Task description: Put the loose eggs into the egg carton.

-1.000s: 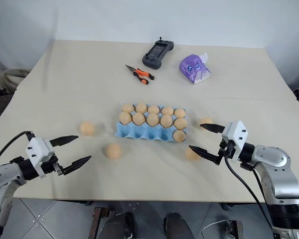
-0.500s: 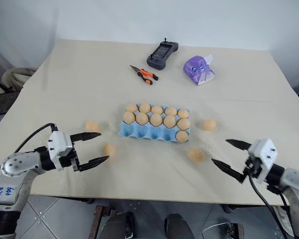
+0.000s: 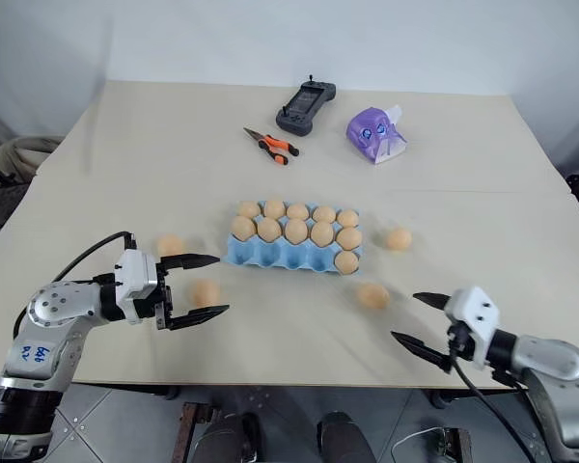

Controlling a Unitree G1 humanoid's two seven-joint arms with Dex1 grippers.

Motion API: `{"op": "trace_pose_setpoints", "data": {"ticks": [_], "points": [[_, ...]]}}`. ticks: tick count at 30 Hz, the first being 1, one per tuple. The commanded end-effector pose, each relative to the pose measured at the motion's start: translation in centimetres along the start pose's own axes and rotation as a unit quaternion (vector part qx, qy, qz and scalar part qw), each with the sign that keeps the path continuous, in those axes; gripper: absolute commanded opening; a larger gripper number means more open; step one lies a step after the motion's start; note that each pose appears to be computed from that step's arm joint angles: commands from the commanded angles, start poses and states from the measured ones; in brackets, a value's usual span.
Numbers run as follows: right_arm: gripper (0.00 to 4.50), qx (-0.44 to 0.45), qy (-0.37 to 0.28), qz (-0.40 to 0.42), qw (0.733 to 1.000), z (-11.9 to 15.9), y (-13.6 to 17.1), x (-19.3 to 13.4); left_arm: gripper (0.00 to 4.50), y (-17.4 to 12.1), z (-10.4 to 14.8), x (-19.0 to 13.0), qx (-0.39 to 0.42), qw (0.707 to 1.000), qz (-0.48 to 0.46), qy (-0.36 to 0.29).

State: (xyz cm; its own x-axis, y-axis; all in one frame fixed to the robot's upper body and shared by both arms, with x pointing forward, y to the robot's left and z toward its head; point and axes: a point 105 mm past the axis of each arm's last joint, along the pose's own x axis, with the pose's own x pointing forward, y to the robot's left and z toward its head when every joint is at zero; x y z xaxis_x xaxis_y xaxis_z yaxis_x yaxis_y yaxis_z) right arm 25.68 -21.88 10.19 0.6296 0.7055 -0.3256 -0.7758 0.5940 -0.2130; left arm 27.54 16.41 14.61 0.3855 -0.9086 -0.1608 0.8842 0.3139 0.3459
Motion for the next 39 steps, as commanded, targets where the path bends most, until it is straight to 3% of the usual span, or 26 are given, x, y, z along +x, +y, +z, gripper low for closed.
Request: {"op": "trace_pose_setpoints", "data": {"ticks": [1,7,9,14,18,28,31,38,39], "points": [[4.50,-0.009,-0.018,-0.010,1.000,0.9,-1.0,1.1,4.47,-0.3,0.6,-0.4,0.009,1.000,-0.001,-0.009],[4.50,-0.007,-0.033,-0.007,0.999,0.8,-1.9,3.8,4.47,-0.3,0.4,-0.8,0.001,1.000,0.026,-0.007],[4.13,-0.008,-0.031,-0.002,0.999,0.4,-1.8,4.4,4.50,-0.3,0.4,-0.9,0.001,0.999,0.033,-0.008],[2.51,-0.007,-0.053,0.009,0.999,0.7,-1.4,5.1,4.50,-0.2,0.7,-1.4,-0.004,0.999,0.051,-0.012],[1.22,-0.025,-0.085,0.030,0.996,3.1,-0.7,5.2,4.50,-0.3,0.6,-1.8,-0.012,0.998,0.058,-0.012],[1.22,-0.031,-0.160,0.072,0.984,10.3,1.1,7.6,4.50,-0.6,0.2,-1.6,-0.024,0.998,0.062,-0.013],[1.22,-0.049,-0.148,0.057,0.986,11.0,0.6,9.1,4.50,-0.6,0.2,-1.5,-0.025,0.998,0.061,-0.014],[1.22,-0.082,-0.116,0.052,0.988,9.8,-0.1,10.2,4.50,-0.6,0.5,-1.6,-0.023,0.997,0.066,-0.015],[1.74,-0.081,-0.117,0.053,0.988,9.8,-0.1,10.4,4.50,-0.6,0.5,-1.6,-0.024,0.997,0.067,-0.015]]}}
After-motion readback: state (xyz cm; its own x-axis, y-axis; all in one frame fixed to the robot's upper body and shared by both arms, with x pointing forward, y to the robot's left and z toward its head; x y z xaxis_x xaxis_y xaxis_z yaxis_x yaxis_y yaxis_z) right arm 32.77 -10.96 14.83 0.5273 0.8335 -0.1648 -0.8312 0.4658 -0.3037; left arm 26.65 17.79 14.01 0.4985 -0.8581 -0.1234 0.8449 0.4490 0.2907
